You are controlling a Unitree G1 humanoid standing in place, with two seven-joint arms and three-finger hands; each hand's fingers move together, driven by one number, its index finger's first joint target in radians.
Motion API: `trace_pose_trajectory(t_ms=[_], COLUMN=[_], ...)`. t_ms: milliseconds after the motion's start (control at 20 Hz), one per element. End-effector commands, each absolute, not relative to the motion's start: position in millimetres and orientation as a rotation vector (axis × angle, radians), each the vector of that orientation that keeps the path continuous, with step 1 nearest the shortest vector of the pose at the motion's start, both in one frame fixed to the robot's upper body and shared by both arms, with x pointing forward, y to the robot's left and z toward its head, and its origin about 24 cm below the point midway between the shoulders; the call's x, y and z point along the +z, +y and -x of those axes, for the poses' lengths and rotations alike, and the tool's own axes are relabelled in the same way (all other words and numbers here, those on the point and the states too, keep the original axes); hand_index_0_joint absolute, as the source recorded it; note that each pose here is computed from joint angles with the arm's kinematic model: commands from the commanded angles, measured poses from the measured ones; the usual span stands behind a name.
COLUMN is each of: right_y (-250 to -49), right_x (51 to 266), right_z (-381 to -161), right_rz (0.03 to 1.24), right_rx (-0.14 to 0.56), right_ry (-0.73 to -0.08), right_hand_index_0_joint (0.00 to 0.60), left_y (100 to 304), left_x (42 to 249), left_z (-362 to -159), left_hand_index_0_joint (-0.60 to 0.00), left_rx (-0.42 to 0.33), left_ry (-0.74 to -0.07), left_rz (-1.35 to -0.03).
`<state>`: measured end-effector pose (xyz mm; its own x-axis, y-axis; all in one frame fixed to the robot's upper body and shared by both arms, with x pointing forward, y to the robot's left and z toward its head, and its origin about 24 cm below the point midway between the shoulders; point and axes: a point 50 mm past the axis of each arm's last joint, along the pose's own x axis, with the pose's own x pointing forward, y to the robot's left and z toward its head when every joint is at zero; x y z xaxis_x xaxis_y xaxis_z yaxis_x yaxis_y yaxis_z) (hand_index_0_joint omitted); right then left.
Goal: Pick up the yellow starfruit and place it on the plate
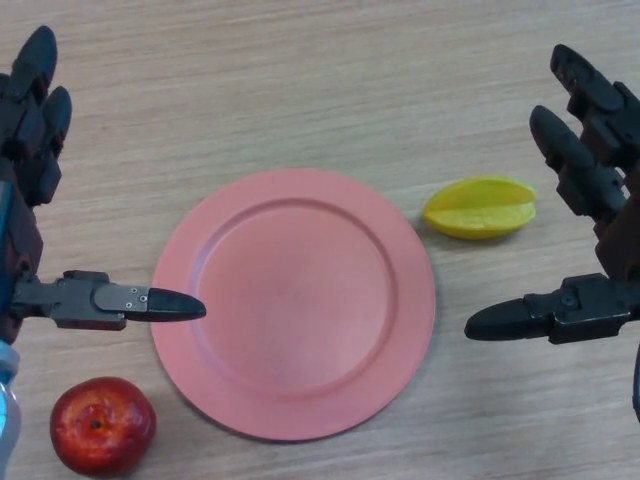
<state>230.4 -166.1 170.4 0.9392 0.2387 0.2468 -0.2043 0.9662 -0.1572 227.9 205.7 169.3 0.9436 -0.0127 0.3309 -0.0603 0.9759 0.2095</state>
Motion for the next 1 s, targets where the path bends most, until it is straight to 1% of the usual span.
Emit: trace_pose_trajectory(t_ms=[50,100,250,300,450,550,600,700,750,850,1000], right_y=[-169,-169,-167,-167,-167,-165,-163,-160,-160,-159,-161], right_x=[199,200,200,200,197,194,194,192,190,187,185], right_z=[-224,-224,-223,-225,-228,-234,-242,-253,-256,-266,-279], right_rz=[0.186,0.177,0.147,0.143,0.125,0.146,0.165,0.185,0.191,0.254,0.302], right_rx=[0.227,0.223,0.230,0.228,0.234,0.229,0.233,0.245,0.243,0.241,0.238], right_ry=[-0.466,-0.487,-0.485,-0.490,-0.463,-0.459,-0.459,-0.454,-0.451,-0.438,-0.457], right_hand_index_0_joint=[0.000,0.000,0.000,0.000,0.000,0.000,0.000,0.000,0.000,0.000,0.000], left_y=[211,211,211,210,210,212,214,217,217,212,211], left_x=[195,194,194,195,193,193,196,198,199,197,197], left_z=[-217,-218,-219,-219,-218,-218,-218,-219,-218,-216,-211], left_hand_index_0_joint=[0.000,0.000,0.000,0.000,0.000,0.000,0.000,0.000,0.000,0.000,0.000], left_rx=[0.035,0.036,0.026,0.020,0.015,0.017,0.034,0.046,0.048,0.041,0.042], left_ry=[-0.492,-0.483,-0.465,-0.471,-0.488,-0.489,-0.511,-0.518,-0.518,-0.516,-0.524], left_rz=[-0.282,-0.282,-0.283,-0.286,-0.282,-0.284,-0.289,-0.297,-0.298,-0.286,-0.274])
